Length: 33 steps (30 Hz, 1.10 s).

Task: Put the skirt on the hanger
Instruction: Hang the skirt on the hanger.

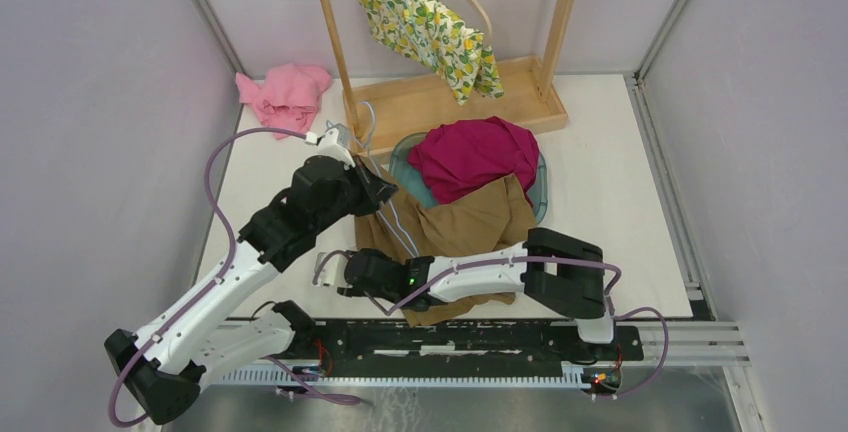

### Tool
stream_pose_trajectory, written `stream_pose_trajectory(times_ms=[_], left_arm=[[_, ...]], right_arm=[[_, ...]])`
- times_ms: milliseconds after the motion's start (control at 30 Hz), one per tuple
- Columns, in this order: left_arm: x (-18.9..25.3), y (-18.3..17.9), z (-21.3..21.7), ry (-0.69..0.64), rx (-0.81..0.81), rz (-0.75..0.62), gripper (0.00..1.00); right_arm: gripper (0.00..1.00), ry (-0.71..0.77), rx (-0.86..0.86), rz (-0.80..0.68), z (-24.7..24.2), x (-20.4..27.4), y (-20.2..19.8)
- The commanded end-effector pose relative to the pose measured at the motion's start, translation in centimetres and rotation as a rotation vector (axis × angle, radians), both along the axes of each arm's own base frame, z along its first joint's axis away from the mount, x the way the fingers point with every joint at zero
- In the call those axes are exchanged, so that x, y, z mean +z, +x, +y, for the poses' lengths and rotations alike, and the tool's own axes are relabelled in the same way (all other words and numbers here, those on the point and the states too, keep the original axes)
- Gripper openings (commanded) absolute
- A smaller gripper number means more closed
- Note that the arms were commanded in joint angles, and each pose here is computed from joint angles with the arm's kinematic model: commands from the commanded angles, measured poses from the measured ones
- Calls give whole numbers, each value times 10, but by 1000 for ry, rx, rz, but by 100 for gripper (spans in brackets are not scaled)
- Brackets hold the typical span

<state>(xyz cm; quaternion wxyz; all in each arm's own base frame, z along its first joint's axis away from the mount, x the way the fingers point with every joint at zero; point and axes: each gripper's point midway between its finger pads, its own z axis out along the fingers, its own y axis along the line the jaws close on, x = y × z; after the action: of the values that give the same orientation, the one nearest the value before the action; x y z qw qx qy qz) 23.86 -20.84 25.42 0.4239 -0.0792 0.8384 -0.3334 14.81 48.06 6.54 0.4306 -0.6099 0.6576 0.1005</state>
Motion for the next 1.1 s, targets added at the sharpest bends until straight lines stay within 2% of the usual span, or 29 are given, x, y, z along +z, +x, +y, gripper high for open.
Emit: stream_pose_trajectory(times_ms=[0, 367, 667, 933, 1067], left_arm=[[35, 6, 0, -26, -14, -123, 3], [35, 7, -4, -33, -29, -117, 3], [35, 7, -6, -37, -34, -117, 3], [37, 7, -6, -35, -35, -122, 3], [36, 7, -6, -33, -36, -120, 3]], right_arm=[[47, -12, 36, -1, 11, 2, 3], [48, -74, -20, 2, 13, -23, 25], [48, -76, -93, -83, 9, -11, 50], [47, -129, -58, -23, 6, -29, 47], [42, -162, -46, 9, 6, -42, 43]])
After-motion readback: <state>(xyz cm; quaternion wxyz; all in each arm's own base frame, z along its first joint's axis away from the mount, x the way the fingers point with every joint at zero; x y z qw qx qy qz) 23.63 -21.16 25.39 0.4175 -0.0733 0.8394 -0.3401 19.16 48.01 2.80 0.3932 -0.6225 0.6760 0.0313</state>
